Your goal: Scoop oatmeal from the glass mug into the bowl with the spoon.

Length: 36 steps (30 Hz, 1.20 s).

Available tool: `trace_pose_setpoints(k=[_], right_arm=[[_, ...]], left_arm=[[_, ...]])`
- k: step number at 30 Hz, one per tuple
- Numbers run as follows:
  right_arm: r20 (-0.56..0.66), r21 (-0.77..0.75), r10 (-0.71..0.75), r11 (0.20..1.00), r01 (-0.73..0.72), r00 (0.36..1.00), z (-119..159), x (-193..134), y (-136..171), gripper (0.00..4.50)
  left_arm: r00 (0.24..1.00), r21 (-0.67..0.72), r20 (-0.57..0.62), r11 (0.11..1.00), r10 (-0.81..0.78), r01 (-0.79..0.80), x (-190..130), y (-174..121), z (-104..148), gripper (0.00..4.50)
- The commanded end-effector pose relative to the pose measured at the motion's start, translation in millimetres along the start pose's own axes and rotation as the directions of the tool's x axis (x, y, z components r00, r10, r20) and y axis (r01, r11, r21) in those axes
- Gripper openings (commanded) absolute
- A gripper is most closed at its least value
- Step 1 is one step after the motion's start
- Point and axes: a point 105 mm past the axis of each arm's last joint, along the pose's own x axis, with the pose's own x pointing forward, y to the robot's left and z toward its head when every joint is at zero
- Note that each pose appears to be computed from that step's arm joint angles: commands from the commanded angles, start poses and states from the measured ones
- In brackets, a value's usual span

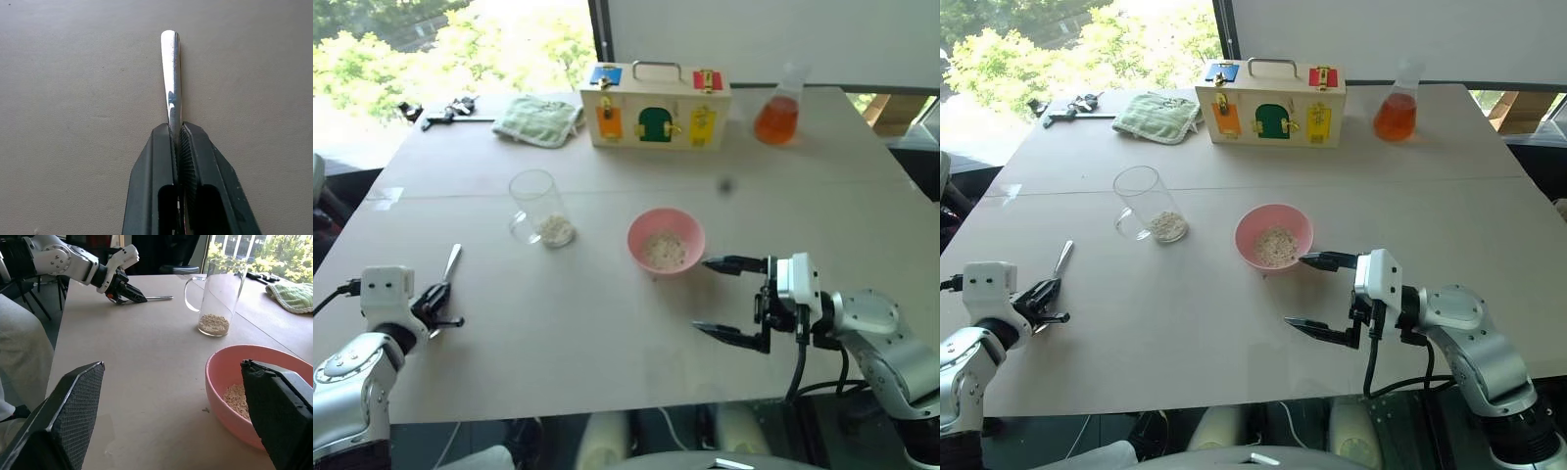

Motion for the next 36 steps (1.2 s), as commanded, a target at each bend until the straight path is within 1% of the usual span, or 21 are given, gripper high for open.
trace_pose_setpoints(k=[1,4,7,8,10,13,15,17,19,21,23,25,27,30,31,34,36], right_arm=[[0.033,-0.034,0.006,0.999,-0.005,0.999,10,2,-1,4.5],[0.037,-0.021,0.0,1.0,0.0,0.999,10,2,-2,4.5],[0.054,0.009,-0.023,1.0,0.023,0.998,12,1,-6,4.5],[0.063,0.03,-0.037,0.999,0.035,0.997,13,1,-8,4.5],[0.066,0.068,-0.052,0.997,0.047,0.996,13,2,-10,4.5],[0.048,0.1,-0.054,0.994,0.049,0.997,10,4,-10,4.5],[-0.019,0.219,-0.089,0.971,0.091,0.996,1,11,-12,4.5],[-0.075,0.319,-0.124,0.937,0.142,0.989,-5,18,-14,4.5],[-0.08,0.375,-0.133,0.914,0.153,0.988,-4,27,-15,4.5],[-0.069,0.457,-0.148,0.874,0.163,0.987,-1,39,-16,4.5],[-0.059,0.521,-0.17,0.835,0.175,0.984,1,48,-18,4.5],[-0.048,0.599,-0.191,0.78,0.181,0.98,1,57,-20,4.5],[-0.032,0.667,-0.222,0.721,0.186,0.975,4,64,-23,4.5],[-0.059,0.741,-0.292,0.628,0.238,0.955,1,68,-33,4.5],[-0.064,0.752,-0.309,0.61,0.249,0.949,1,68,-36,4.5],[-0.046,0.769,-0.334,0.59,0.246,0.942,6,70,-41,4.5],[-0.046,0.774,-0.343,0.581,0.25,0.938,9,70,-42,4.5]], left_arm=[[0.996,-0.069,0.046,0.995,-0.074,0.077,-15,-6,-9,0.05],[0.975,-0.092,0.11,0.975,-0.192,0.203,-30,-24,-4,0.05],[0.929,-0.093,0.157,0.931,-0.336,0.353,-52,-47,3,0.05],[0.899,-0.092,0.169,0.901,-0.405,0.423,-62,-59,5,0.05],[0.84,-0.071,0.172,0.844,-0.515,0.532,-76,-79,7,0.05],[0.803,-0.05,0.16,0.808,-0.574,0.587,-81,-92,9,0.05],[0.733,0.044,0.122,0.741,-0.67,0.67,-80,-124,14,0.05],[0.673,0.136,0.105,0.68,-0.733,0.72,-76,-151,22,0.05],[0.627,0.193,0.112,0.636,-0.771,0.747,-71,-174,30,0.05],[0.568,0.247,0.125,0.58,-0.814,0.776,-67,-199,40,0.05],[0.539,0.279,0.155,0.56,-0.828,0.78,-60,-216,49,0.05],[0.483,0.293,0.178,0.515,-0.857,0.806,-59,-236,54,0.05],[0.438,0.329,0.168,0.469,-0.883,0.82,-60,-249,54,0.05],[0.432,0.397,0.179,0.467,-0.884,0.79,-55,-256,59,0.05],[0.427,0.407,0.193,0.468,-0.884,0.784,-54,-258,62,0.05],[0.41,0.421,0.215,0.463,-0.886,0.78,-54,-263,67,0.05],[0.419,0.435,0.217,0.472,-0.882,0.767,-51,-262,66,0.05]])
